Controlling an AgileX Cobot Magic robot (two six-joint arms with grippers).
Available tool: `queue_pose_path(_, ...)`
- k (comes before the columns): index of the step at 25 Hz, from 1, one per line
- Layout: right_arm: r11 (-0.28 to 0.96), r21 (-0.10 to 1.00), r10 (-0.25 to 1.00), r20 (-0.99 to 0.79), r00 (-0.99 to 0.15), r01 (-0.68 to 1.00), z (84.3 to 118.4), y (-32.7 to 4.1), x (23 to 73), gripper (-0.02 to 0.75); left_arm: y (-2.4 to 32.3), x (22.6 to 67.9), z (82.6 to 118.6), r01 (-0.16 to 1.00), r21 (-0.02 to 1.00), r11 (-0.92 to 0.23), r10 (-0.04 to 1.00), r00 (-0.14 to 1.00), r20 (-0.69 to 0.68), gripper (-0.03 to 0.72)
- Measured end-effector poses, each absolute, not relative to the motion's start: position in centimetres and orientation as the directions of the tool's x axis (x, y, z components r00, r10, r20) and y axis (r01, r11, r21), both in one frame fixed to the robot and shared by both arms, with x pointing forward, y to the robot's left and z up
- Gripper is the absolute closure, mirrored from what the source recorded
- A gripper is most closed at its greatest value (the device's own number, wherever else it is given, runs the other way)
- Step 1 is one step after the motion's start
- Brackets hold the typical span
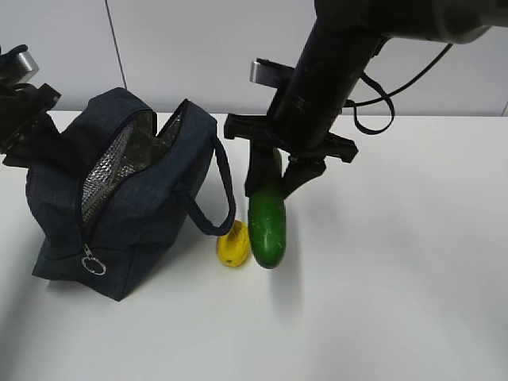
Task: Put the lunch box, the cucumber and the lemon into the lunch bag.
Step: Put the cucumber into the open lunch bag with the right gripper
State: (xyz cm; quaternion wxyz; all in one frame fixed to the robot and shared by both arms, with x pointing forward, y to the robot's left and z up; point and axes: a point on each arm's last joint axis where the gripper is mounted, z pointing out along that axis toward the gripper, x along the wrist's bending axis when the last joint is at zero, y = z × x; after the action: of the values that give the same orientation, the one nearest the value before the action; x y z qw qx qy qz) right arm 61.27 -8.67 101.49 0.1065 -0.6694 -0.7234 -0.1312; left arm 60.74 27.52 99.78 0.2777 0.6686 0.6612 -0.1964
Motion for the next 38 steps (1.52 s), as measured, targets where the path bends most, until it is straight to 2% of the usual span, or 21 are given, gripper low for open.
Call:
queue_pose_path(6, 0.141, 0.166, 0.788, 0.578, -0.212, 0.976, 103.9, -6.3, 61.4, 0.404, 27.4, 60.8, 99.9, 0.993, 0.115, 0.034, 0.766, 0.048, -0.641, 0.698)
queue_pose_path(16, -0.017, 0.33, 0.527, 0.805, -0.272, 0.944, 106.6, -4.0, 62.8, 0.406, 27.4, 60.8, 99.9, 0.992, 0.119, 0.035, 0.76, 0.051, -0.648, 0.697)
queue_pose_path(26, -0.118, 0.243, 0.464, 0.871, -0.163, 0.963, 102.4, -2.9, 65.0, 0.406, 27.4, 60.8, 99.9, 0.992, 0.122, 0.033, 0.76, 0.054, -0.648, 0.697)
queue_pose_path(35, -0.114, 0.204, 0.48, 0.868, -0.126, 0.972, 100.0, -2.6, 65.5, 0.404, 27.3, 60.8, 99.9, 0.992, 0.125, 0.031, 0.759, 0.058, -0.649, 0.697)
queue_pose_path(38, -0.112, 0.206, 0.483, 0.867, -0.128, 0.972, 100.0, -2.6, 65.5, 0.381, 27.3, 60.8, 99.9, 0.992, 0.125, 0.032, 0.758, 0.058, -0.65, 0.697)
